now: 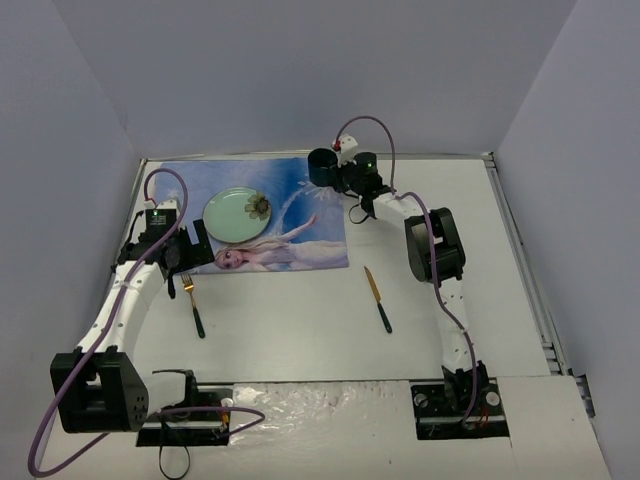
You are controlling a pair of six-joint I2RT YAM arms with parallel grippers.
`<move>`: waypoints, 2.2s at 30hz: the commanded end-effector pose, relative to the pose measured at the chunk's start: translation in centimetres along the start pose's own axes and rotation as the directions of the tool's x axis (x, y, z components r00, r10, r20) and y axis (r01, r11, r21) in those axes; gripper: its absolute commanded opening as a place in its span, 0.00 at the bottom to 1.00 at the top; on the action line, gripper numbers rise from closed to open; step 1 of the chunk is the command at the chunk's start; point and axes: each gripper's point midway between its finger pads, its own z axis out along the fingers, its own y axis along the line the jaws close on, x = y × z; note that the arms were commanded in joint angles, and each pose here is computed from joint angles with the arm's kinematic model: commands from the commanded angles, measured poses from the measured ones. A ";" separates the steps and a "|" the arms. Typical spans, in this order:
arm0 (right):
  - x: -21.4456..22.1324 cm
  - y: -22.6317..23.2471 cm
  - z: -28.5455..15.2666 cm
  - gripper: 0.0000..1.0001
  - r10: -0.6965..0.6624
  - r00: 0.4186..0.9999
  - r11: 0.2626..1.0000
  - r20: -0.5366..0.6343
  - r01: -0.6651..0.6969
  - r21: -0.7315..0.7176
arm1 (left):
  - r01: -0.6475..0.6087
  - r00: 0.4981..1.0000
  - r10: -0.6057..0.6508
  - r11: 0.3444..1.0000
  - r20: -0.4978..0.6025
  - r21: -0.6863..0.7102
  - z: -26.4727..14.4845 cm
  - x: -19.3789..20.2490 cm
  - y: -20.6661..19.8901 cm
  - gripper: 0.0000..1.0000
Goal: Set the dinner table for one person
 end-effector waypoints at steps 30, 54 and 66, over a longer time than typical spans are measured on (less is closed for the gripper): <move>-10.4 0.5 -16.9 1.00 0.214 0.969 0.956 0.125 -0.234 0.178 | 0.132 0.990 -0.137 0.983 -0.026 -0.130 -0.4 1.1 1.7 0.97; -9.8 1.4 -19.5 1.00 0.302 0.931 0.939 0.204 -0.328 0.107 | 0.287 0.920 -0.346 0.914 -0.184 -0.285 2.5 13.7 3.5 0.61; -9.4 0.7 -19.8 1.00 0.311 0.926 0.935 0.214 -0.338 0.105 | 0.272 0.912 -0.349 0.907 -0.213 -0.321 3.6 14.9 3.8 0.26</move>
